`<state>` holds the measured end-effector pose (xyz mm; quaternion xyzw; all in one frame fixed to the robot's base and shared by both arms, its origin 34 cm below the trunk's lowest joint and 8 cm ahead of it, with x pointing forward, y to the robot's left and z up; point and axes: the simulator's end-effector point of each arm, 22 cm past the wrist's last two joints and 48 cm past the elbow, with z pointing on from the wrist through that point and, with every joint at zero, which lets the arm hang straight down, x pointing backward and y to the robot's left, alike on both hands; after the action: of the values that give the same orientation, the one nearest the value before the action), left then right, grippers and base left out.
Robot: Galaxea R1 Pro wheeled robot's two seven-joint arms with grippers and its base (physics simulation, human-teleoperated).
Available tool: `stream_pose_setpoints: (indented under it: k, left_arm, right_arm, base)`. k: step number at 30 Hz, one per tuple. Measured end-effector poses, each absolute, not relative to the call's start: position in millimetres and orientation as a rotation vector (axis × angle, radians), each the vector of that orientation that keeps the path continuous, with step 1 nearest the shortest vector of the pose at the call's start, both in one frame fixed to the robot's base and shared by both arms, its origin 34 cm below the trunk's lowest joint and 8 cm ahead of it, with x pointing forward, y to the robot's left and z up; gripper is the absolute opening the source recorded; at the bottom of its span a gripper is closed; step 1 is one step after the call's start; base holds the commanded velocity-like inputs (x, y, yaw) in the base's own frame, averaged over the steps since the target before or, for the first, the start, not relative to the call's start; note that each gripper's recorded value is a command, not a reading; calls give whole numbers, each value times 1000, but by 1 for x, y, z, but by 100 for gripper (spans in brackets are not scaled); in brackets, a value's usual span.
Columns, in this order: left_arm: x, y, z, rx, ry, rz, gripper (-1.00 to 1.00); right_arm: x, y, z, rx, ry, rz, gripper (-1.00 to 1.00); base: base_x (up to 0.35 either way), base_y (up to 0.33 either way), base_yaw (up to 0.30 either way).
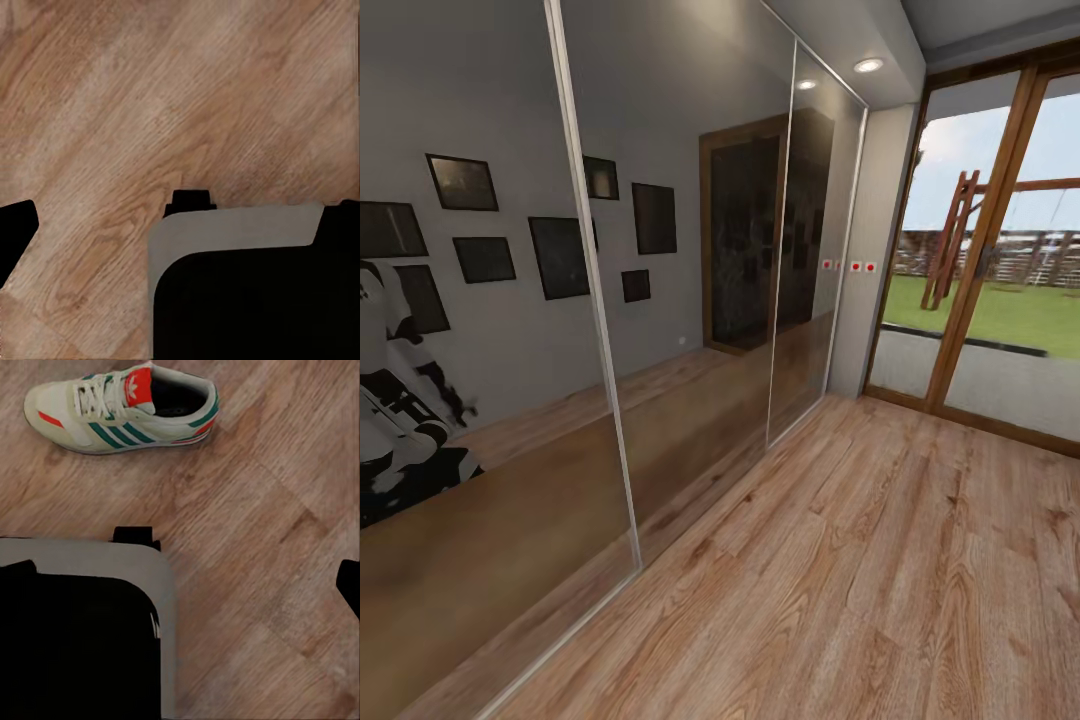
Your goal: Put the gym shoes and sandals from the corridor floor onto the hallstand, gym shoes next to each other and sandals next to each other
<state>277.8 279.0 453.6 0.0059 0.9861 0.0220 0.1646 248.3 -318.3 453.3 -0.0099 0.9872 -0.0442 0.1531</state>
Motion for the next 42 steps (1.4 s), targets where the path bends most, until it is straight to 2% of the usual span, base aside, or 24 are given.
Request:
stream_pose_setpoints:
  k: [3, 4, 5, 6, 9, 27, 36, 42]
  left_arm:
    - [302, 282, 460, 22, 2759, 68, 100]
    - [378, 282, 492, 24, 2500, 63, 100]
    - [413, 286, 506, 26, 2436, 69, 100]
    - [415, 288, 507, 27, 2431, 72, 100]
    - [439, 294, 519, 29, 2387, 79, 100]
    - [449, 299, 524, 22, 2364, 82, 100]
    - [450, 300, 525, 22, 2362, 87, 100]
    - [449, 299, 524, 21, 2364, 87, 100]
  right_arm:
    - [260, -331, 458, -35, 2796, -149, 100]
    - [322, -353, 489, -59, 2524, -177, 100]
    - [394, -350, 526, -76, 2346, -168, 100]
    - [430, -347, 550, -84, 2255, -162, 100]
    - [451, -346, 565, -83, 2203, -160, 100]
    - [467, -338, 574, -63, 2174, -142, 100]
    - [467, -338, 573, -60, 2175, -142, 100]
    - [467, -337, 573, -59, 2176, -142, 100]
  base:
    - [0, 0, 0]
    - [0, 0, 0]
    - [0, 0, 0]
    - [0, 0, 0]
    - [0, 0, 0]
    - [-12, 0, 0]
    - [-270, -75, 13]
    - [-289, -177, 174]
